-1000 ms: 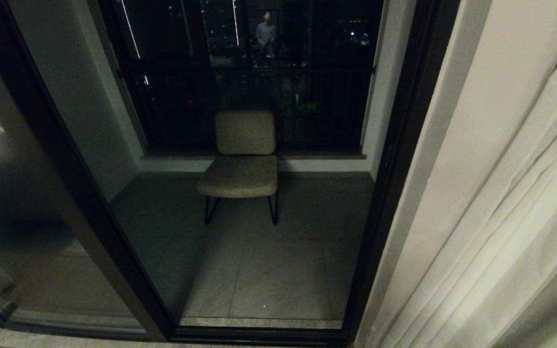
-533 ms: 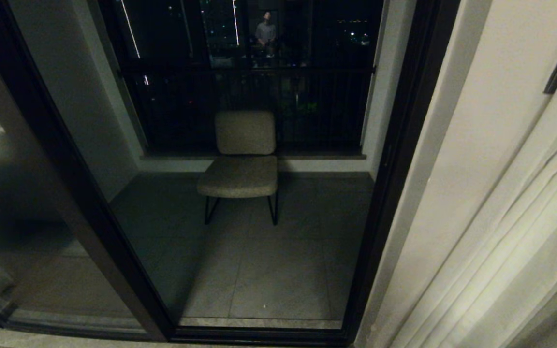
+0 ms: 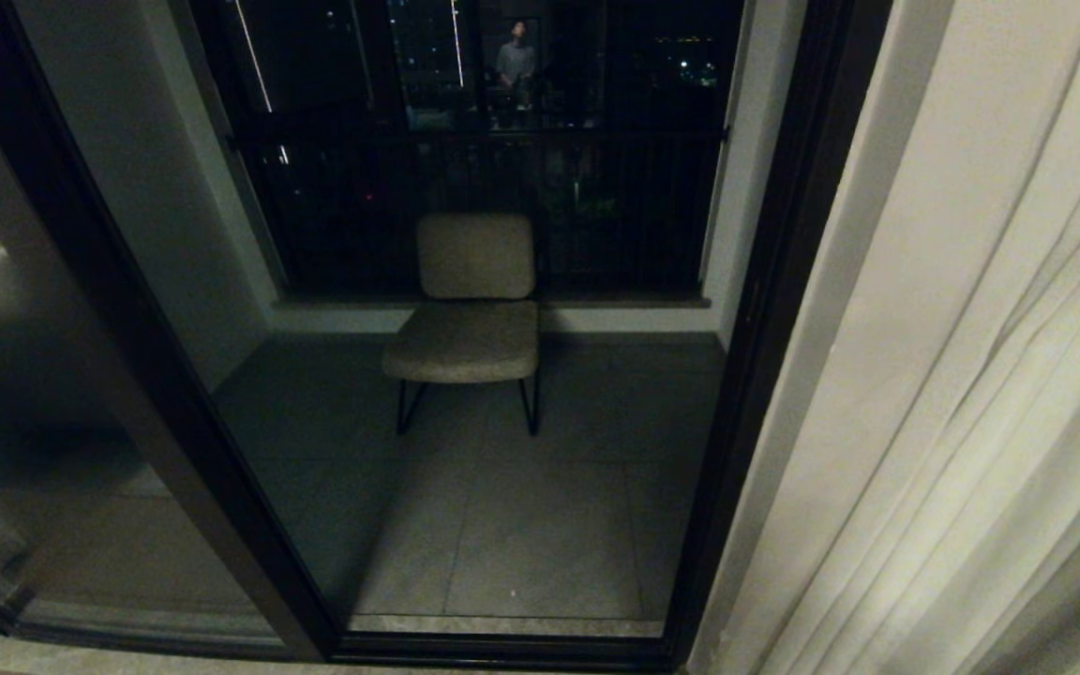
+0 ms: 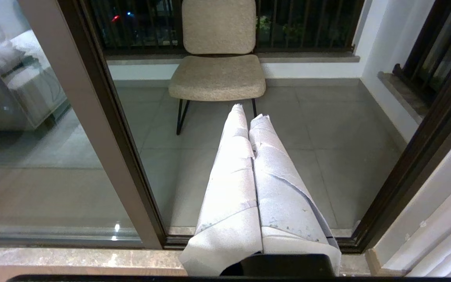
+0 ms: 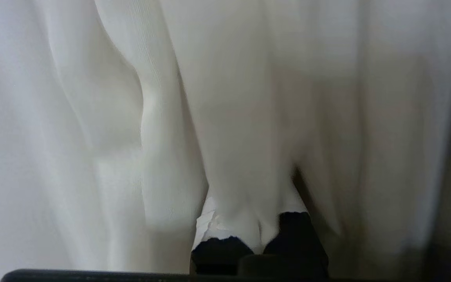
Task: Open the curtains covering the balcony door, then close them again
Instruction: Pull the inner curtains open on both sides
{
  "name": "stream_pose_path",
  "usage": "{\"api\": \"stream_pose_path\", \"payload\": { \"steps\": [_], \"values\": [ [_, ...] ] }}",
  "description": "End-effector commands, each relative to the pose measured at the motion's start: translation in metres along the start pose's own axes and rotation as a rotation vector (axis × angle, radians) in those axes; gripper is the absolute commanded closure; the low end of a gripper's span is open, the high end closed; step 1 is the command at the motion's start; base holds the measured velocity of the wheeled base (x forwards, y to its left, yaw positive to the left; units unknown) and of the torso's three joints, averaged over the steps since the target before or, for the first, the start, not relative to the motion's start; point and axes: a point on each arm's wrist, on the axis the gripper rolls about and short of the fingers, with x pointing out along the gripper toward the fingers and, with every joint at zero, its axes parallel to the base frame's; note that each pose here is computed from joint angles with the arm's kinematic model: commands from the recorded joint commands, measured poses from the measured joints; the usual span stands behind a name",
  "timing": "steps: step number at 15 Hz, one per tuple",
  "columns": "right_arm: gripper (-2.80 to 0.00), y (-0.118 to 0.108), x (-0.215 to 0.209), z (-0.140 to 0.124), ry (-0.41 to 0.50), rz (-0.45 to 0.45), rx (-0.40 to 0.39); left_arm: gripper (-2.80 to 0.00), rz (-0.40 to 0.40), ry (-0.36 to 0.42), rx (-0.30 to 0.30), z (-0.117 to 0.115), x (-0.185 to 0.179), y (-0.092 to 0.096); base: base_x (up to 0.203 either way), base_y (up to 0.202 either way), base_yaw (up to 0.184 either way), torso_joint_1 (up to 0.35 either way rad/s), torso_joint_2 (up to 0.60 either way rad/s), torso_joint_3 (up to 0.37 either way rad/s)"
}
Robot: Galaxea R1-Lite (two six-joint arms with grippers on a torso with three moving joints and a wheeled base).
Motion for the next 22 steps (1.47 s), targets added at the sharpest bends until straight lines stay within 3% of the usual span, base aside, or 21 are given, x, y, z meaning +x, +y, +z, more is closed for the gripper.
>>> {"api": "stream_pose_path", "payload": {
  "steps": [1,5,11,12,18,22],
  "values": [
    [0.00,0.022,-0.022,0.024,-0.036,0.061,0.029,0.00,0.000,-0.001,0.000,0.000,0.000,0.000,0.000,0.000,0.000,0.000,0.00,0.000],
    [0.00,0.040,-0.043,0.031,-0.017,0.162,0.059,0.00,0.000,-0.001,0.000,0.000,0.000,0.000,0.000,0.000,0.000,0.000,0.00,0.000],
    [0.00,0.040,-0.045,0.029,-0.008,0.169,0.062,0.00,0.000,-0.001,0.000,0.000,0.000,0.000,0.000,0.000,0.000,0.000,0.00,0.000],
    [-2.80,0.040,-0.046,0.030,-0.010,0.169,0.062,0.00,0.000,-0.001,0.000,0.000,0.000,0.000,0.000,0.000,0.000,0.000,0.00,0.000],
    [-2.80,0.039,-0.064,0.026,0.031,0.166,0.064,0.00,0.000,-0.001,0.000,0.000,0.000,0.000,0.000,0.000,0.000,0.000,0.00,0.000],
    [-2.80,0.037,-0.100,0.007,0.135,0.186,0.068,0.00,0.000,-0.001,0.000,0.000,0.000,0.000,0.000,0.000,0.000,0.000,0.00,0.000]
  ]
}}
